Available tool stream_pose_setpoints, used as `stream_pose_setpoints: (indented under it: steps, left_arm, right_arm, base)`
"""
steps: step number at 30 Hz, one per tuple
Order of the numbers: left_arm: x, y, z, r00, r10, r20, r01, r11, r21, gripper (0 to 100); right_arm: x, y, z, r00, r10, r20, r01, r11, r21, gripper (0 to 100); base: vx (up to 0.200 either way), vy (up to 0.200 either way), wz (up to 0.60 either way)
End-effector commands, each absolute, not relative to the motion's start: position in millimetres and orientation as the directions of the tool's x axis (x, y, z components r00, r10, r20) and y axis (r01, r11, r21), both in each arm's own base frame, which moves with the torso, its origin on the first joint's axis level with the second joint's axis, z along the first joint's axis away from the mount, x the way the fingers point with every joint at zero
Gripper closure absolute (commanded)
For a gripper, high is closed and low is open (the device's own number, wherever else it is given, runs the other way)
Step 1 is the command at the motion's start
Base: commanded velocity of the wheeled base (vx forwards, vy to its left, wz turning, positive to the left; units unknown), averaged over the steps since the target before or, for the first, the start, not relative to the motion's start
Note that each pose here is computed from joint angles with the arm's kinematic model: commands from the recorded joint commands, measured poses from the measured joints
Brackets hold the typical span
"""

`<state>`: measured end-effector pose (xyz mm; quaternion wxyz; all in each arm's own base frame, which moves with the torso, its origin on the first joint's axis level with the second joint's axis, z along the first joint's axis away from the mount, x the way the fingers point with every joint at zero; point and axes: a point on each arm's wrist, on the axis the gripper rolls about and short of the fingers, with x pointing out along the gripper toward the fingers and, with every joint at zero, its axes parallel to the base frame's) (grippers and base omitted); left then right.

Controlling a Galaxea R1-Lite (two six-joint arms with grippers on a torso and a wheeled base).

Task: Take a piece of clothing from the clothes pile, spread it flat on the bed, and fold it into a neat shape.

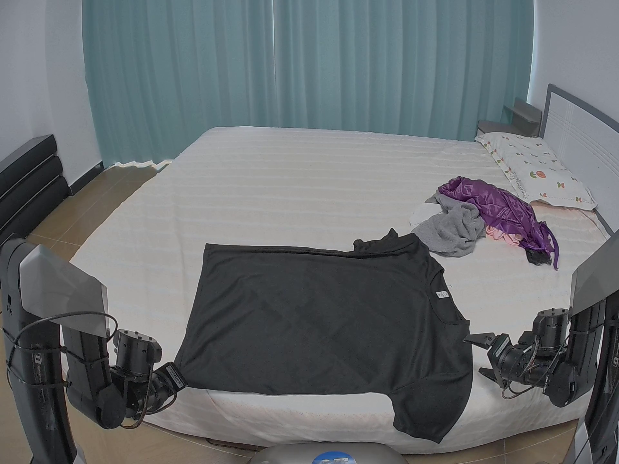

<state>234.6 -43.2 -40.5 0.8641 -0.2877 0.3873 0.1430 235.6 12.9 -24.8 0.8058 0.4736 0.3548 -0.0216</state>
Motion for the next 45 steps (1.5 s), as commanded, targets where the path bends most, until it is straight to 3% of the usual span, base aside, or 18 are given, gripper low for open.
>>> stream_pose_setpoints:
  steps: [1,16,24,25,45]
  left_arm:
    - [234,-40,-42,0.652,0.034,-0.757,-0.479,0.792,-0.377,100]
    - [236,-36,-43,0.651,0.034,-0.759,-0.488,0.784,-0.384,100]
    - [236,-35,-46,0.645,0.036,-0.764,-0.494,0.782,-0.38,100]
    - [236,-35,-46,0.645,0.036,-0.764,-0.494,0.782,-0.38,100]
    - [236,-35,-46,0.645,0.036,-0.764,-0.493,0.783,-0.379,100]
  right_arm:
    - [235,13,-18,0.765,0.299,-0.57,0.346,0.555,0.756,0]
    - [239,17,-50,0.715,0.242,-0.656,0.319,0.722,0.613,0]
    - [245,28,-59,0.708,0.245,-0.662,0.281,0.763,0.582,0]
    - [246,28,-60,0.71,0.237,-0.663,0.282,0.767,0.576,100]
    - [226,14,-59,0.673,0.151,-0.724,0.338,0.808,0.483,100]
  base:
    - [0.0,0.0,0.0]
    - [0.0,0.0,0.0]
    - [0.0,0.0,0.0]
    - [0.0,0.0,0.0]
    - [0.0,0.0,0.0]
